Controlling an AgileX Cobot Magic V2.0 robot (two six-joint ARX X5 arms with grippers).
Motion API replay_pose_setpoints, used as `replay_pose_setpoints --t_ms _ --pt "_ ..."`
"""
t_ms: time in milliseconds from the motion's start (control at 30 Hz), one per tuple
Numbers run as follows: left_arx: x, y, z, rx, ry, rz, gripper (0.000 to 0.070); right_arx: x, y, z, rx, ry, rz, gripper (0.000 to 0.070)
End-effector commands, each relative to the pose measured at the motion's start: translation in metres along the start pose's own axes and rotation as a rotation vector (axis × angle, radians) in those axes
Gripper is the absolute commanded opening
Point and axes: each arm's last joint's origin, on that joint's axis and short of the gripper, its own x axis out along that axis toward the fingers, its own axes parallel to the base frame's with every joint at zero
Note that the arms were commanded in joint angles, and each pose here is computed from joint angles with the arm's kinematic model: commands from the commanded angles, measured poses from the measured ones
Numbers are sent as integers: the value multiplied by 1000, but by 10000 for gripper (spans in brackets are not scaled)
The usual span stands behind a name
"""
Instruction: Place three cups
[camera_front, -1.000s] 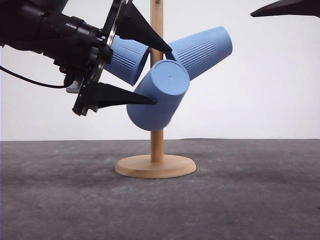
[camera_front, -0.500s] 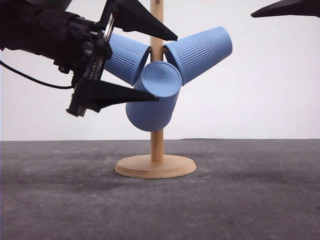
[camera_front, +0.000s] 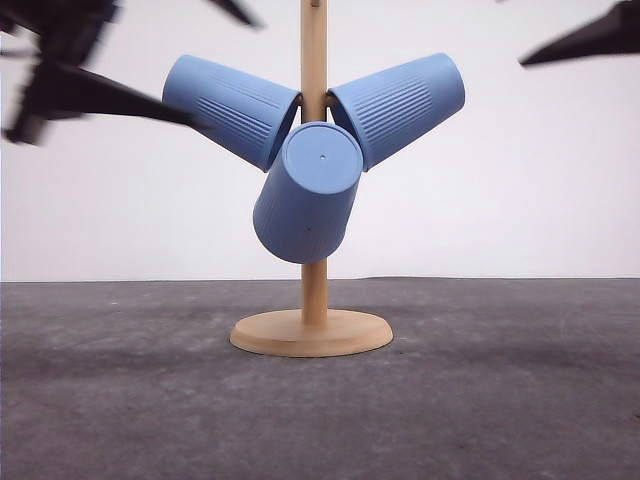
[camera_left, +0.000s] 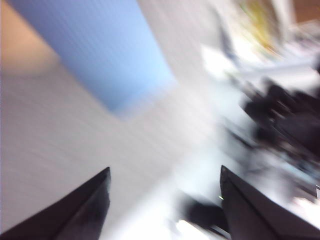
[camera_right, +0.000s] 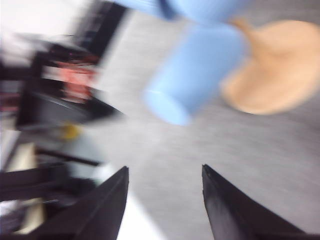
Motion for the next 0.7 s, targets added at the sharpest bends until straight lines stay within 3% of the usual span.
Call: replay_pose_setpoints --t_ms 0,167,300,533,667 --pt "-9 0 4 203 -100 111 387 -1 -1 2 -61 -17 -73 295" --pt "-38 6 13 398 -270 280 387 -7 -9 3 -122 -49 -246 295" --pt "-54 16 19 491 -309 364 387 -11 -15 5 -259 -55 -383 295" --pt "-67 29 23 477 -325 451 387 -15 -19 13 -401 -104 -611 295" --pt "-68 29 24 477 -330 452 386 -16 -19 16 -416 -136 -641 295"
